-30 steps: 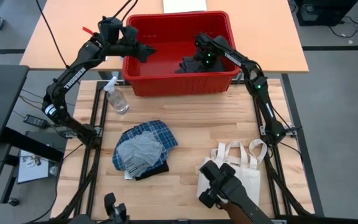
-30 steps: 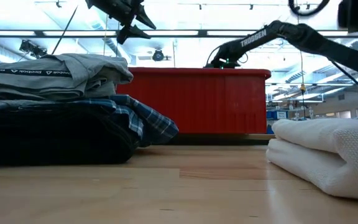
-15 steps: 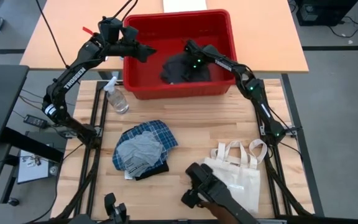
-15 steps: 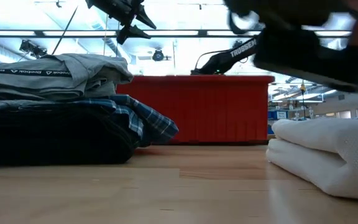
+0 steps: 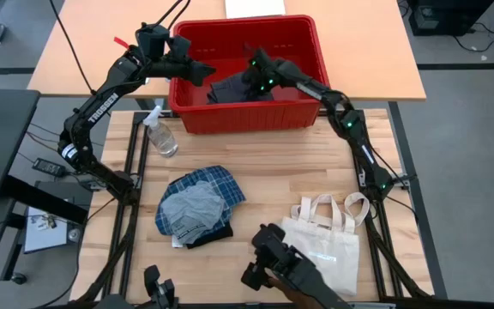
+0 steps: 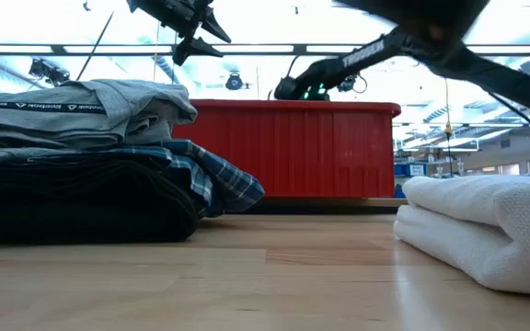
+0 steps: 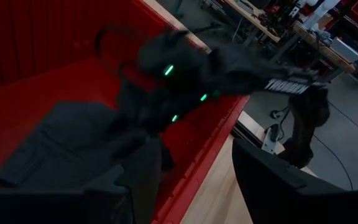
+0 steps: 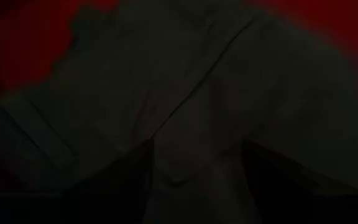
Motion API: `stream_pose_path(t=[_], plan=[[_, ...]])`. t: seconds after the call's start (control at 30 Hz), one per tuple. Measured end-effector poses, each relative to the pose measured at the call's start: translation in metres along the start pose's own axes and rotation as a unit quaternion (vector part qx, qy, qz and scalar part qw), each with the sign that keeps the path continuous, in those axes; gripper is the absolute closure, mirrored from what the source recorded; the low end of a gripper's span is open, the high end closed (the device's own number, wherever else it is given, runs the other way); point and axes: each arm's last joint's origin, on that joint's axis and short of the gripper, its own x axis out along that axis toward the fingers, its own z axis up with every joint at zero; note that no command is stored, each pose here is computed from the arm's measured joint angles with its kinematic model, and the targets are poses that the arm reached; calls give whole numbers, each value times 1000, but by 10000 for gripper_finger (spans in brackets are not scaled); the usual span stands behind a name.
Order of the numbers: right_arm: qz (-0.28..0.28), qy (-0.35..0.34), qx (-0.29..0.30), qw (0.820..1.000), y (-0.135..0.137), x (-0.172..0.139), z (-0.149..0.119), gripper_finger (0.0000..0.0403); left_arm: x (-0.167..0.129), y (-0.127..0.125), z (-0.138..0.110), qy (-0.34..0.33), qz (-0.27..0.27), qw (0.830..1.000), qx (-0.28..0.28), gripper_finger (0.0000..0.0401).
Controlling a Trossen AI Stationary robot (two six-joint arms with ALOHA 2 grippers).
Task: Fold laundry
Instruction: Remove the gray pants from the red bin
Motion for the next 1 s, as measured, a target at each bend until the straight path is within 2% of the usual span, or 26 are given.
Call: stream_pose_path(t=[0.17,0.3,0.47,0.57,0.67,0.77,0.87,1.0], plan=[[-10,-63,35,997,-12,-46,17,155,0,0,0,0,0,1000,0,200],[10,-93,89,992,-33,-62,18,155,1,1,0,-1,5,1000,0,200],[17,-75,160,984,-65,-46,1,155,12,6,-3,7,23,1000,-9,200],[26,-71,179,981,-83,-32,-8,144,22,10,-5,18,24,999,-23,200],[71,-80,190,976,-98,-19,-17,115,39,16,-10,39,27,998,-31,200],[111,-82,209,968,-108,-13,-23,66,62,30,-18,64,35,996,-45,200],[106,-79,211,968,-114,-12,-27,15,84,48,-24,78,45,994,-57,200],[85,-61,202,974,-112,-10,-31,23,114,76,-35,91,60,991,-76,200]])
